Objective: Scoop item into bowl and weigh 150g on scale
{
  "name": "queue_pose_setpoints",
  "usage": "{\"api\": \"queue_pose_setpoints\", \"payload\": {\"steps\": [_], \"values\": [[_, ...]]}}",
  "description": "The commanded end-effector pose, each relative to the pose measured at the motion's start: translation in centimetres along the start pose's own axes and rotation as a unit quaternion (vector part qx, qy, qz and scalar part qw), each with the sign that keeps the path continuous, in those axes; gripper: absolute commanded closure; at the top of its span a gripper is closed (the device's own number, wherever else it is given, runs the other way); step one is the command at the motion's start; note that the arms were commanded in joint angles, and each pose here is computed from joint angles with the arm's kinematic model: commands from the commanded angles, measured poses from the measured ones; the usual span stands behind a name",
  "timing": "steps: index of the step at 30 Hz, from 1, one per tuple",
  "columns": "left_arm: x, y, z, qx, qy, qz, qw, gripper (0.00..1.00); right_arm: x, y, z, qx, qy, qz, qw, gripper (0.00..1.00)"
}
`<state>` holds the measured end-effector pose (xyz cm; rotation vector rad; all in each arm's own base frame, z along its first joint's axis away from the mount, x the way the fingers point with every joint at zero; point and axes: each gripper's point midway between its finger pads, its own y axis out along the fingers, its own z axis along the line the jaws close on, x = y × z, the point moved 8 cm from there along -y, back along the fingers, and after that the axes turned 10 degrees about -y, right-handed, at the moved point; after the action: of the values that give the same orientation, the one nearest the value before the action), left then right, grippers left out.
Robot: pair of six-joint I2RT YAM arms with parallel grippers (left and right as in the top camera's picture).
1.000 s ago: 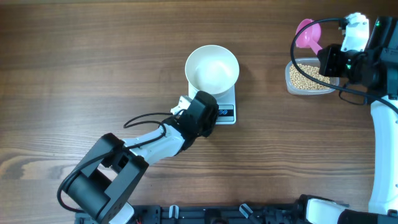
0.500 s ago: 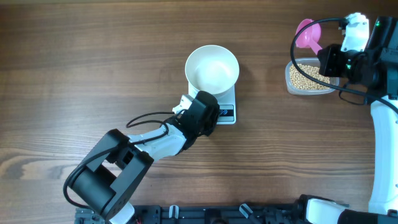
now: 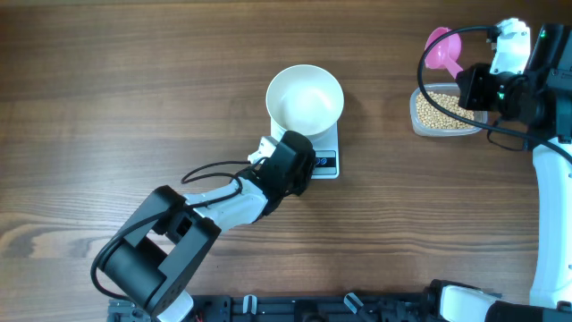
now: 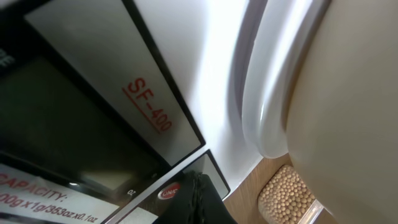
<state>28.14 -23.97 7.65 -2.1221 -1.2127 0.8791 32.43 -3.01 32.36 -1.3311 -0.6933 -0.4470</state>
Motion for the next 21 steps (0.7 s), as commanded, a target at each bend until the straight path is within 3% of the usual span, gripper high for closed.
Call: {"api": "queue_pose_setpoints", "payload": {"steps": [1,21], "values": [[0.20,0.26,0.64,0.012,-0.001,-0.009,1.000,0.96,0.10,-0.40,0.16,0.005,-0.012,-0.009,1.000,0.96],[0.50,-0.27,0.99,0.029,0.000,-0.021,0.999,0.96,0.11,-0.40,0.16,0.005,-0.012,-0.009,1.000,0.96]]}}
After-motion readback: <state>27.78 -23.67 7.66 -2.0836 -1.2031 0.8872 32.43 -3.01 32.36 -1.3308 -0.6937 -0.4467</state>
